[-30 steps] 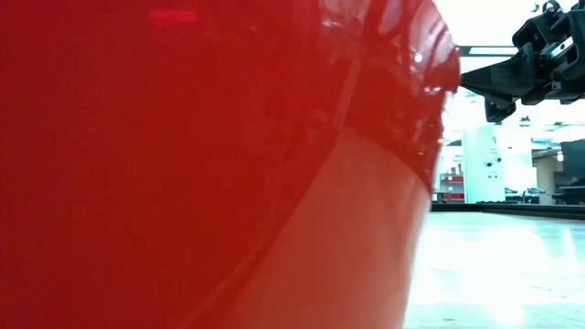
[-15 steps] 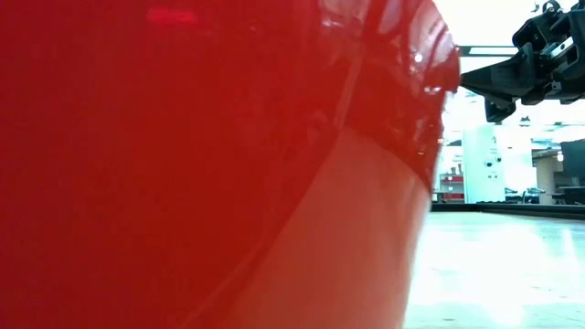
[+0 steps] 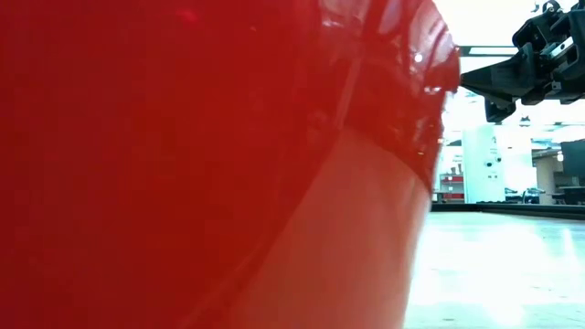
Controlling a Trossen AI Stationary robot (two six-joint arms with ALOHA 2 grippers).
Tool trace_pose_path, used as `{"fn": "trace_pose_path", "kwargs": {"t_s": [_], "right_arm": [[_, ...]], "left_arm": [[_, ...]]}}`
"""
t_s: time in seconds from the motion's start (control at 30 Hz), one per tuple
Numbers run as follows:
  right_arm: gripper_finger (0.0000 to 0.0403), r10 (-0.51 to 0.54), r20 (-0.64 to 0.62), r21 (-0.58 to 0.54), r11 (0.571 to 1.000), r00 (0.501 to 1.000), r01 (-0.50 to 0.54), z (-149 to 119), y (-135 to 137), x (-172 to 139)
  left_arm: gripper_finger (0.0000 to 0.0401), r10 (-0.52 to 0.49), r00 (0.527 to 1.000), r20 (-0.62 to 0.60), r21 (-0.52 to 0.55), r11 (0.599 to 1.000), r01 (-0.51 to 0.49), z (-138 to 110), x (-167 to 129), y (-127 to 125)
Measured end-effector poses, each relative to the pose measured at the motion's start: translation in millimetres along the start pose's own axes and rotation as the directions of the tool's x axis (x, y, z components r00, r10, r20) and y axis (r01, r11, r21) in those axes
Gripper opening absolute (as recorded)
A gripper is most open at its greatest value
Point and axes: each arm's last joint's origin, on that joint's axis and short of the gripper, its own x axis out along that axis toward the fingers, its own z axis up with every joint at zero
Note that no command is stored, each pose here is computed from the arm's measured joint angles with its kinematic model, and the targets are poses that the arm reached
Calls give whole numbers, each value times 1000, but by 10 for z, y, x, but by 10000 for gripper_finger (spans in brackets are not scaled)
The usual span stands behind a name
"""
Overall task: Nest bowls inside each other
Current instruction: Stack the top green bowl on the white bowl
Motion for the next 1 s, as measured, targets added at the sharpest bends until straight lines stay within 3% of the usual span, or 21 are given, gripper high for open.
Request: {"fn": "trace_pose_path", "kwargs": {"t_s": [0.37,1.0], "right_arm": [[34,0,0,1,1000,1000,0,0,0,0],[34,0,0,1,1000,1000,0,0,0,0]], "left_arm": [[4,-95,994,-55,120,988,101,-61,142,-236],[4,-143,982,-127,139,977,160,-107,449,-410]]}}
